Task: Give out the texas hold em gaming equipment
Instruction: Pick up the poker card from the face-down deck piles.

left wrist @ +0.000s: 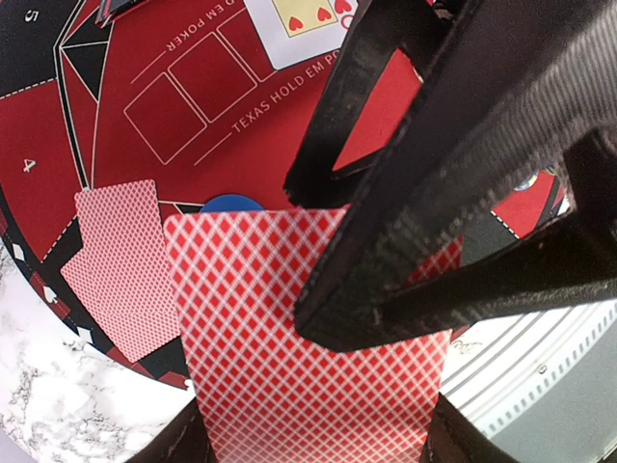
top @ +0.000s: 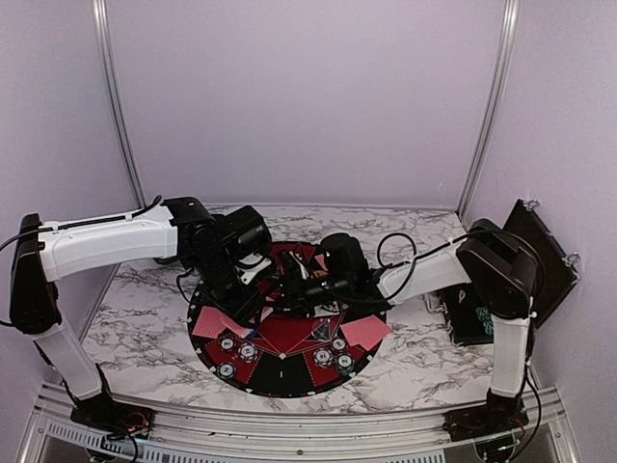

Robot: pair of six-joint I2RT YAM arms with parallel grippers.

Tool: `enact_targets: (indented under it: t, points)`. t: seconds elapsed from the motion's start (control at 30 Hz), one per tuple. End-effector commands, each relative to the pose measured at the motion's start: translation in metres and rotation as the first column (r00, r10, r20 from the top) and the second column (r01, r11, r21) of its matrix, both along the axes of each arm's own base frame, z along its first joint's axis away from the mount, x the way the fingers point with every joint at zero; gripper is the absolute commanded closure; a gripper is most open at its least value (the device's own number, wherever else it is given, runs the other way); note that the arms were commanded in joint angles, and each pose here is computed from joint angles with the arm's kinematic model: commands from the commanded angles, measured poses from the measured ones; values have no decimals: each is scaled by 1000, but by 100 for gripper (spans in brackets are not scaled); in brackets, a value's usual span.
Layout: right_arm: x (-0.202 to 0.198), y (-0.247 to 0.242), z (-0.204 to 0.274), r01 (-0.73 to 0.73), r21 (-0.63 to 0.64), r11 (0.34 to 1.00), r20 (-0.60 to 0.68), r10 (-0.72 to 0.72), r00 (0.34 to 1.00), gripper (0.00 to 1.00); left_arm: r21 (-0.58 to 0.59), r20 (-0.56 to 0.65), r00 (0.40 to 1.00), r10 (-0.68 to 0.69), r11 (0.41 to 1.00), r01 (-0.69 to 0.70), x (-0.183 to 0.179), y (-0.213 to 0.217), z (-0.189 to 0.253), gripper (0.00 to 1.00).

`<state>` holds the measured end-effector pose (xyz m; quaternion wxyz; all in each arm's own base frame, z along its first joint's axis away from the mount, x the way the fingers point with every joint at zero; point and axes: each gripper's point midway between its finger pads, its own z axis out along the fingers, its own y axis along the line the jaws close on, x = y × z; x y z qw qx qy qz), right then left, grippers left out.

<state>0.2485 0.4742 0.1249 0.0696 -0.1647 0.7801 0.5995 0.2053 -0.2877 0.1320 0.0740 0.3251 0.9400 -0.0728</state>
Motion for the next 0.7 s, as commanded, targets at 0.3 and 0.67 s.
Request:
enact_targets:
  t: [0.3,0.67]
  points:
    - [10,-13,20,55,14,998,14,-55,998,47,-8,1,1000,-2,1000,2,0,0,10,48]
    - [-16,18,30,-43,71,997,3,43,999,37,-10,1,1000,-6,1000,6,0,-2,11,48]
